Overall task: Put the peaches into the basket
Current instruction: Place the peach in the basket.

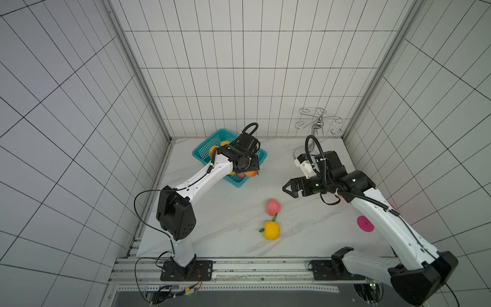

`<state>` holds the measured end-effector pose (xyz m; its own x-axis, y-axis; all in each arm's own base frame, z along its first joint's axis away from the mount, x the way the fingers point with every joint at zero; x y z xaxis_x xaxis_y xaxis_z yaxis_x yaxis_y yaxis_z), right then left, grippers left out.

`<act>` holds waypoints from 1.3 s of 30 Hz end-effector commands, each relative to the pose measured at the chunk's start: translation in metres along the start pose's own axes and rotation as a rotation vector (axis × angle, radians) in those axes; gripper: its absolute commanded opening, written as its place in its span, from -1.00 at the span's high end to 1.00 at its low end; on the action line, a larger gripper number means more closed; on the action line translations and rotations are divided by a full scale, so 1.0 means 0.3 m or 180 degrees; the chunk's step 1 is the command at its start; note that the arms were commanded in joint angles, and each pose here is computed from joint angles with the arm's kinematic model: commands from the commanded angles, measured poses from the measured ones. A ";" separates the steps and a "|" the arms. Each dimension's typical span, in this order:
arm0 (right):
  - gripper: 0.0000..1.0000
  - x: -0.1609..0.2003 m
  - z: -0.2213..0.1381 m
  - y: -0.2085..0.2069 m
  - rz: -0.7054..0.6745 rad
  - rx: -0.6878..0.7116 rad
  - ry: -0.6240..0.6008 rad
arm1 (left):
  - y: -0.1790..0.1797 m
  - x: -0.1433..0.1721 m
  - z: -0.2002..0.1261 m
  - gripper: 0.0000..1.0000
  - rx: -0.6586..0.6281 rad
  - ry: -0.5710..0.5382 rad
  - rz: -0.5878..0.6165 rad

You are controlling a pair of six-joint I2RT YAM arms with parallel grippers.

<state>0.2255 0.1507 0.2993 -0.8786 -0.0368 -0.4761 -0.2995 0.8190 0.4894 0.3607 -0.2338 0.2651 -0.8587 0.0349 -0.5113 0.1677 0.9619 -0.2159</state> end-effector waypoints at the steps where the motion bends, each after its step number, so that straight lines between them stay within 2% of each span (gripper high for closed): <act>1: -0.98 -0.049 -0.006 0.004 -0.0064 0.0083 -0.0100 | 0.041 -0.056 0.009 -0.30 0.0013 -0.0024 0.0061; 6: -0.97 -0.090 -0.008 0.001 -0.0135 0.0261 -0.0121 | 0.146 -0.138 0.002 -0.30 -0.0038 -0.0141 -0.0053; 19: -0.97 -0.161 0.033 0.027 -0.0111 0.0157 -0.0046 | 0.364 -0.230 -0.018 -0.30 -0.0358 -0.0417 -0.0199; 25: -0.98 -0.192 0.066 0.028 -0.0104 0.0161 -0.0006 | 0.418 -0.254 0.011 -0.30 -0.0422 -0.0543 -0.0251; 39: -0.97 -0.284 0.113 0.050 -0.0144 0.0121 -0.0013 | 0.586 -0.292 0.117 -0.30 -0.0669 -0.0503 -0.0459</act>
<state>0.3056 0.1852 0.3106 -0.8738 -0.0646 -0.4820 -0.3034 0.8470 0.4364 0.4718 -0.0877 0.2350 -0.8098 -0.1232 -0.5736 -0.0525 0.9890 -0.1384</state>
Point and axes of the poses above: each gripper's point midway between its finger pads, its own z axis out along the fingers, its own y axis along the line the jaws close on, x = y × z, the point moved 7 cm from there along -z, back along the fingers, and after that the axes turned 10 degrees about z, right-handed, at the moved point
